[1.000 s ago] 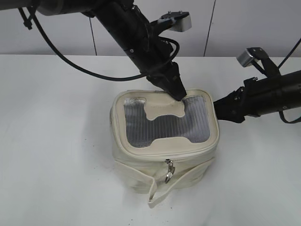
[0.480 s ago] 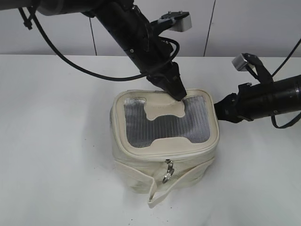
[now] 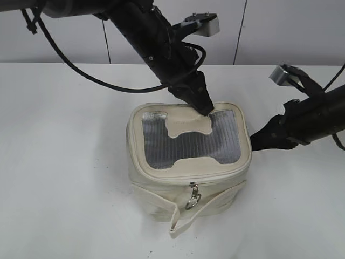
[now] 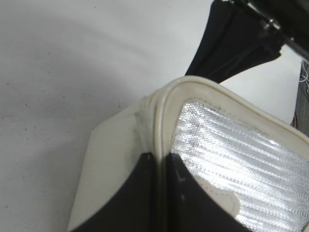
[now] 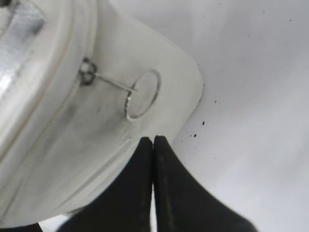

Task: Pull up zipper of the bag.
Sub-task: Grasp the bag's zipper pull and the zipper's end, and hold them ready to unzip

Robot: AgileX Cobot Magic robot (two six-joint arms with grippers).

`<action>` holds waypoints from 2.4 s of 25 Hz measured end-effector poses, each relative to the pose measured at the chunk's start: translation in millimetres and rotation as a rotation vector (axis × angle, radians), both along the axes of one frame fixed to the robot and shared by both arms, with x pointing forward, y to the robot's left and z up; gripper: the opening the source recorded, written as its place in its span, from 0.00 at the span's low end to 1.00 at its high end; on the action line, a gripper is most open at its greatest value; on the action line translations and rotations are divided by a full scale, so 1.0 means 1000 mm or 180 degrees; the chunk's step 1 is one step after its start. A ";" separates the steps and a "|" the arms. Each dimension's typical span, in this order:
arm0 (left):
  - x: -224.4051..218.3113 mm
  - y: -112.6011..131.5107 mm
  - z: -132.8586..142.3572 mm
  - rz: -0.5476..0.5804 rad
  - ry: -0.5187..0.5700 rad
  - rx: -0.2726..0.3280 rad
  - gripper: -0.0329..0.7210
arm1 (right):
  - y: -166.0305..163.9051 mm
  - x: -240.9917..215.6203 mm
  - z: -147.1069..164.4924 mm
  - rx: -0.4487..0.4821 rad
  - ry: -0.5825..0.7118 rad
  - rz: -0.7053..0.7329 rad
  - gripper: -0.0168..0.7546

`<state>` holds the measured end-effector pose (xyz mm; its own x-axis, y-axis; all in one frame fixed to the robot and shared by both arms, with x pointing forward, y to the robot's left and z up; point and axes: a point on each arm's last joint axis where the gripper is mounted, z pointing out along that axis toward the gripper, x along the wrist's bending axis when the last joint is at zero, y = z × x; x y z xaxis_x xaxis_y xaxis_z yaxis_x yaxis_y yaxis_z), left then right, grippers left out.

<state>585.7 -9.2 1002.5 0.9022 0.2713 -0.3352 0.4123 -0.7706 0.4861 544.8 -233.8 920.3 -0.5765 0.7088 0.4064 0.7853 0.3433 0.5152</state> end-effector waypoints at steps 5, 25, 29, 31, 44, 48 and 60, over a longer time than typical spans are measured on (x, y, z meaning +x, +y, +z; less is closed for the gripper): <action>0.000 0.000 0.000 0.0000 0.0000 0.0000 0.10 | 0.000 -0.003 0.011 -0.0022 -0.0073 0.0042 0.03; 0.000 0.000 0.000 -0.0001 0.0005 -0.0001 0.10 | 0.006 0.018 -0.017 0.0283 -0.0603 0.0127 0.27; 0.000 0.000 0.000 -0.0001 0.0006 -0.0003 0.10 | 0.007 0.020 -0.019 0.0301 -0.0566 0.0094 0.04; 0.000 0.000 0.000 -0.0001 0.0006 -0.0003 0.10 | 0.006 0.020 -0.020 0.0316 -0.0490 0.0026 0.03; 0.000 0.000 0.000 -0.0001 0.0005 -0.0001 0.10 | 0.001 0.002 -0.008 0.0058 0.0026 -0.0049 0.03; 0.000 0.000 0.000 -0.0001 0.0005 -0.0001 0.10 | 0.000 -0.001 0.003 0.0011 -0.0076 0.0006 0.03; -0.003 -0.003 -0.001 -0.0178 -0.0192 0.0106 0.10 | -0.007 0.006 0.000 -0.0290 -0.0381 -0.0040 0.44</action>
